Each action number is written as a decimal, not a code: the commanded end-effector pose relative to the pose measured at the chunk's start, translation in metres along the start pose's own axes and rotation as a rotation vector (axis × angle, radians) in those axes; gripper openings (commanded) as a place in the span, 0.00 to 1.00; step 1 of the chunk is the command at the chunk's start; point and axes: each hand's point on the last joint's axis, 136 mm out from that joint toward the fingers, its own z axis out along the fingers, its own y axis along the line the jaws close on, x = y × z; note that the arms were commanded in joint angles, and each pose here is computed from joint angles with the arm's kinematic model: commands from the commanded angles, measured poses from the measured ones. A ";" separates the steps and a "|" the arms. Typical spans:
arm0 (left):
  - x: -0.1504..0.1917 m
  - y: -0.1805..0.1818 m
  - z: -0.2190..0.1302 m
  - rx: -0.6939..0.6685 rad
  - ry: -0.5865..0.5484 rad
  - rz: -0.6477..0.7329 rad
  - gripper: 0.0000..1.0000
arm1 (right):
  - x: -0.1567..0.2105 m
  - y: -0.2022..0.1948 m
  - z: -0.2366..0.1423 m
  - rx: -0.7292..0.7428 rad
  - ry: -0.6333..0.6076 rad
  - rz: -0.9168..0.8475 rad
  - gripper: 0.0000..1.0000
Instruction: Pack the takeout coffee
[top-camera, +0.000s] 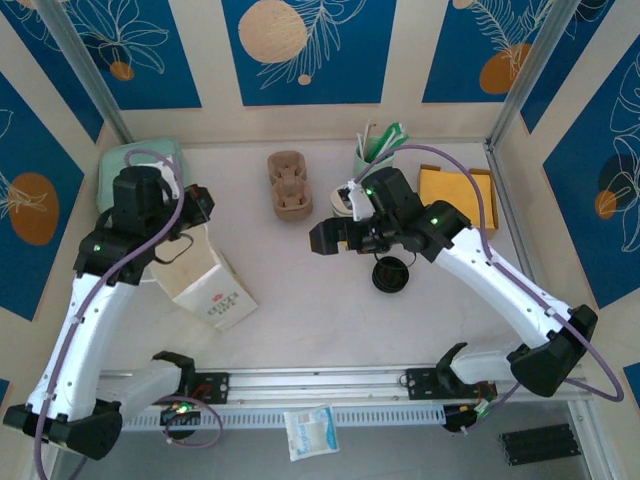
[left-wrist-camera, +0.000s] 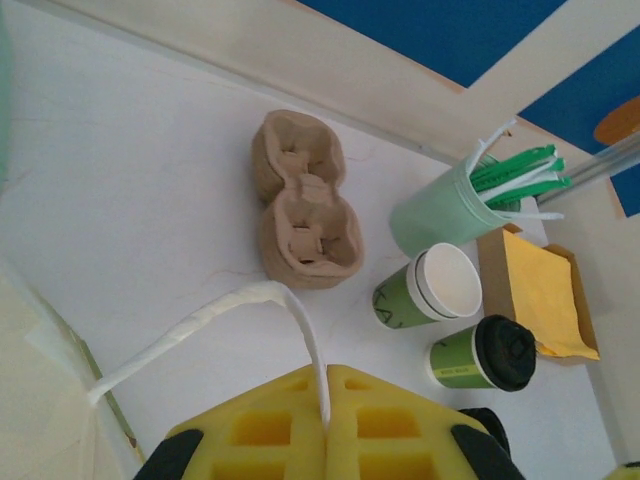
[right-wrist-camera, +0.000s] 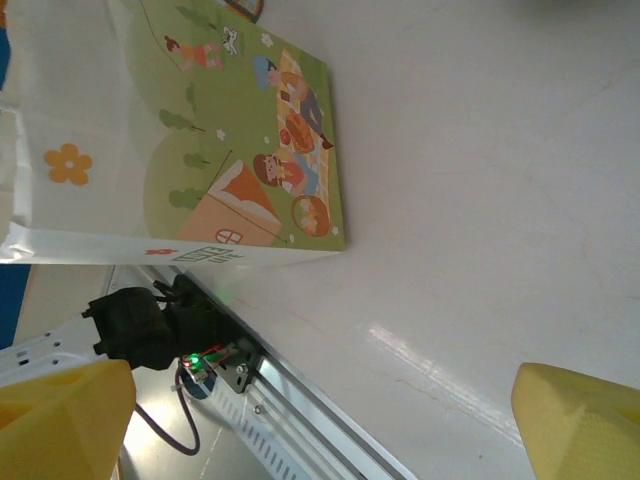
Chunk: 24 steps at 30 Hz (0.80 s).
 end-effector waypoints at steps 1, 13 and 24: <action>-0.005 -0.018 0.010 0.054 -0.023 0.002 0.00 | 0.004 -0.011 0.006 0.014 0.028 0.023 0.97; 0.016 -0.045 0.043 0.110 0.063 0.059 0.10 | -0.002 -0.026 0.019 0.049 0.031 0.081 0.97; 0.013 -0.054 0.030 0.144 0.058 0.117 0.71 | -0.025 -0.030 0.051 0.043 -0.005 0.228 0.96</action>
